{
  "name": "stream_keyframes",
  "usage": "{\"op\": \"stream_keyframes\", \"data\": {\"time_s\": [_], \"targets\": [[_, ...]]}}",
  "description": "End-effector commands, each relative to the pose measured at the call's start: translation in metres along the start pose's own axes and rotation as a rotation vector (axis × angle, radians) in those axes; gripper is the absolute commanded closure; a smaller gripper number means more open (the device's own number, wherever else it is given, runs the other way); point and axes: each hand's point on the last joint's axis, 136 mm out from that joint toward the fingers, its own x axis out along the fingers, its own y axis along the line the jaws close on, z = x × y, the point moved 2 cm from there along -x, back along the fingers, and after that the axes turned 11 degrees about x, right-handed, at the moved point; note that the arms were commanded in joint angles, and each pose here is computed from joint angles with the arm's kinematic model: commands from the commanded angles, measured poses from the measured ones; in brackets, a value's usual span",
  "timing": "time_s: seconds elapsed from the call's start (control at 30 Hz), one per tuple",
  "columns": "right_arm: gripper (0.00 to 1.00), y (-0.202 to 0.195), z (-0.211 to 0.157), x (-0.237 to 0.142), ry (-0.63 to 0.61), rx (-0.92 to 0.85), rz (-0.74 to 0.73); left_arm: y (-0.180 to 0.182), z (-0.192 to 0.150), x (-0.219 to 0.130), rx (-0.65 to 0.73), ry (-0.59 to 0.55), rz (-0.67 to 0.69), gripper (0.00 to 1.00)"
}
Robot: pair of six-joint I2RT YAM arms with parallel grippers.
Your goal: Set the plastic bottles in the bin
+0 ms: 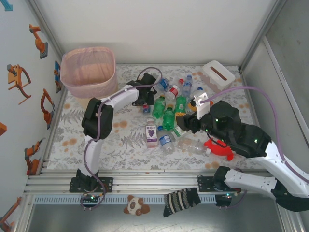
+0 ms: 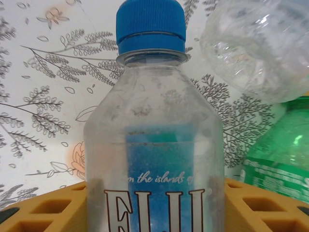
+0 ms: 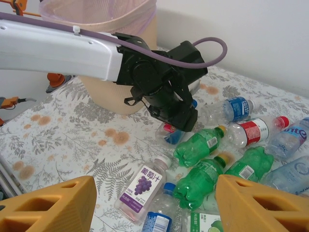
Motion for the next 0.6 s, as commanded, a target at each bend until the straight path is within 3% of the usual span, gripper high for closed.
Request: {"op": "stream_keyframes", "data": {"time_s": [0.0, 0.27, 0.57], "targets": [[0.34, 0.0, 0.002, -0.003, -0.018, 0.012, -0.002, 0.005, 0.016, -0.043, 0.018, -0.071, -0.008, 0.43], [0.34, 0.0, 0.003, -0.002, -0.021, 0.009, -0.004, 0.01, 0.038, -0.103, 0.043, -0.172, -0.031, 0.45], [0.34, 0.002, 0.004, -0.001, -0.023, 0.01, 0.003, 0.014, 0.059, -0.195, 0.107, -0.35, -0.104, 0.47]]}}
